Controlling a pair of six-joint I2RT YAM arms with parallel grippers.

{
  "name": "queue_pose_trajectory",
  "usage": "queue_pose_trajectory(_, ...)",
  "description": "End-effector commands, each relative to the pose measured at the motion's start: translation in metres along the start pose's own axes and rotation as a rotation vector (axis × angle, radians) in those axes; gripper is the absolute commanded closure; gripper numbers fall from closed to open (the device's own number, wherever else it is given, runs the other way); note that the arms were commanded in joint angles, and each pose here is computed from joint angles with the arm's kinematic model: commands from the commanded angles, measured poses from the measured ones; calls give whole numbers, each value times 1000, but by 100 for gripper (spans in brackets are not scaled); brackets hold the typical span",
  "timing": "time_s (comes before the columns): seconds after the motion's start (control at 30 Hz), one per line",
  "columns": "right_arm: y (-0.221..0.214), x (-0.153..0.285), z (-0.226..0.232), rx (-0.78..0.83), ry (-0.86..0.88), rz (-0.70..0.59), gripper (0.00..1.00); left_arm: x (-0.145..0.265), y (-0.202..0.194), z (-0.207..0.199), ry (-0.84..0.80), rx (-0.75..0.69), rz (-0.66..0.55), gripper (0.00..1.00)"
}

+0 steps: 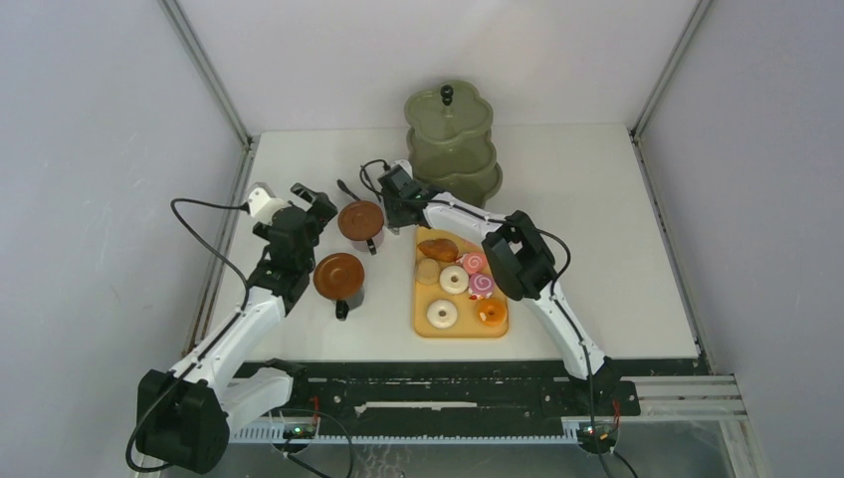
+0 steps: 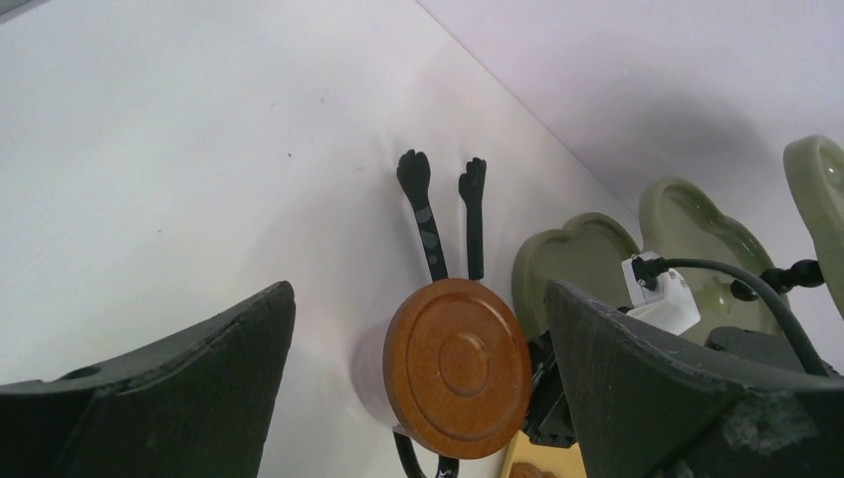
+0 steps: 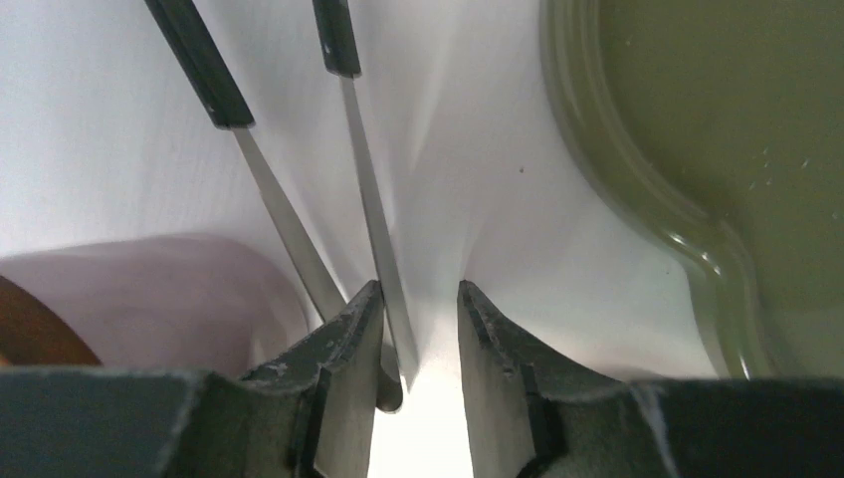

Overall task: Serve the afternoon tea
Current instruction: Pick up the clamp from the center of the board.

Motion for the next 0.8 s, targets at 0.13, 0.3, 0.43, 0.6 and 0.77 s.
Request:
queue_pose_trajectory(0.13, 2, 0, 3, 47, -45, 12, 66, -1, 6, 7, 8, 57, -52, 0)
queue_pose_trajectory(0.3, 3, 6, 0, 51, -63, 29, 92, -1, 6, 8, 11, 59, -53, 0)
queue_pose_trajectory(0.43, 6, 16, -3, 44, -86, 19, 100, 0, 7, 8, 15, 62, -54, 0)
queue_pose_trajectory(0.6, 11, 31, -4, 57, -97, -14, 100, 0, 10, 9, 26, 54, -55, 0)
queue_pose_trajectory(0.77, 17, 54, -8, 88, -130, -54, 100, 1, 12, 9, 27, 49, -56, 0)
Point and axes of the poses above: each gripper's point midway between its finger pads, its own x axis back along the fingers, its own z axis along the line the jaws close on, y = z × x, the point moved 3 cm from there along x, back along the fingers, and after that the axes turned 4 degrees about x, right-handed, at the moved point
